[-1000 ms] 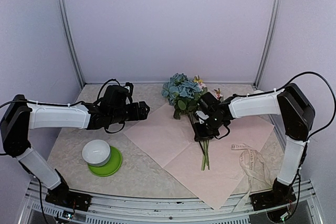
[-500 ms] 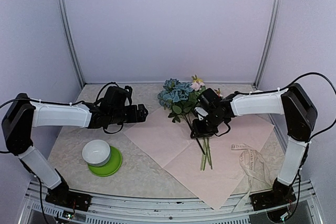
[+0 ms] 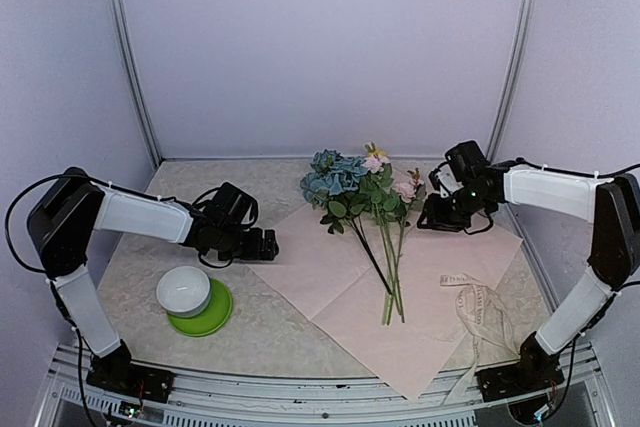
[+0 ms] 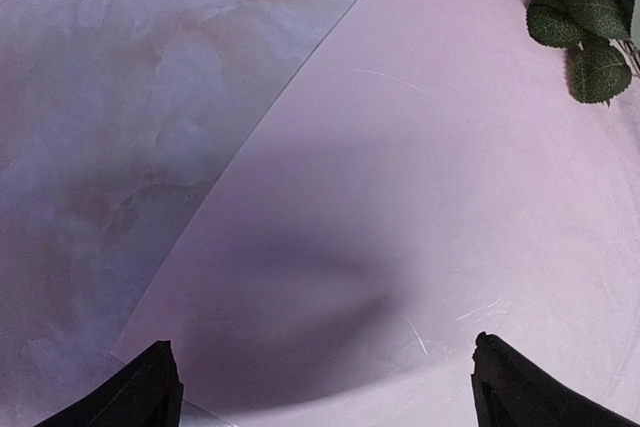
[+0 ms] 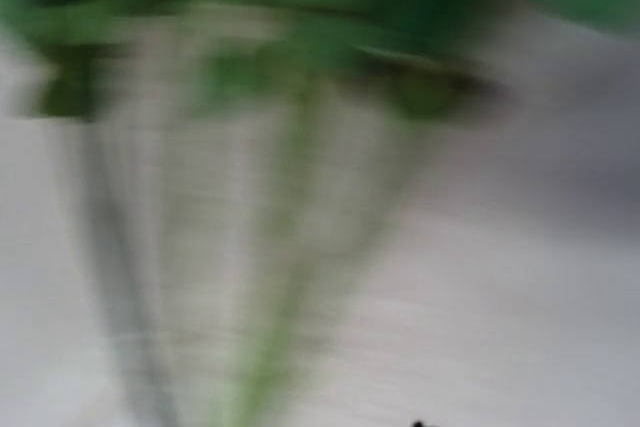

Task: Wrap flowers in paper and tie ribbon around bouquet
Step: Move the flattened wrapping paper to the center of the board.

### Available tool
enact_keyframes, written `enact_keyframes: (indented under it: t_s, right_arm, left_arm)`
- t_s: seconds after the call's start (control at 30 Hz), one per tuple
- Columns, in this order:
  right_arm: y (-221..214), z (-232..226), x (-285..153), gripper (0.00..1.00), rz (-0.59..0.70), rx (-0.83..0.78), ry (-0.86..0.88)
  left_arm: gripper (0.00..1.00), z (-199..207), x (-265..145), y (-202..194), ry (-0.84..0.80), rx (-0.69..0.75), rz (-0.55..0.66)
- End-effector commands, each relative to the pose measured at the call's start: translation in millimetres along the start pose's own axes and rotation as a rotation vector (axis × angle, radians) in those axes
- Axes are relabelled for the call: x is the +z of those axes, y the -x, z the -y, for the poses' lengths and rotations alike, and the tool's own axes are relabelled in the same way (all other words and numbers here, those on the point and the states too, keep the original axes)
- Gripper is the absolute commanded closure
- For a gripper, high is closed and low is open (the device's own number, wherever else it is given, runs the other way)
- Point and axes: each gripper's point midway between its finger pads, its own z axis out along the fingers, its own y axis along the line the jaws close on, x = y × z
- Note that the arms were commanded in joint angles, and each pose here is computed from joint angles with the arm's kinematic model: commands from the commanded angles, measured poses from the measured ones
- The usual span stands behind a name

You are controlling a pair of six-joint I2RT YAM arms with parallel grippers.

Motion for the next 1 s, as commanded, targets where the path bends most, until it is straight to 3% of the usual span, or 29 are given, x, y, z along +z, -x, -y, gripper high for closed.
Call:
enact_keyframes:
  t_s: [0.0,0.17,0.37,0.87,0.97]
  right_arm:
    - [-28,69,-12,0.59,-0.055,0.057,-0.177]
    - [-48,109,-15,0.53,-0.085,0.108,-0.259]
    - [-70,108,14,0.52,-0.157,0.125,-0.199]
    - [-99,29,84,0.53,-0.298,0.04,-0.004]
    - [-99,15,92,0.53,-0.306,0.024,0.027]
  left_arm:
    - [0.01,-2,-12,-4,-0.015,-0.045,-0.007]
    - [0.01,-3,-20,-16,-0.043,-0.104,-0.021]
    - [0.01,21,-2,-49,-0.136,-0.123,-0.136]
    - [0.02,75,9,-20,-0.364,-0.138,-0.098]
    - [0.09,76,-1,-5,-0.402,-0.163,-0.043]
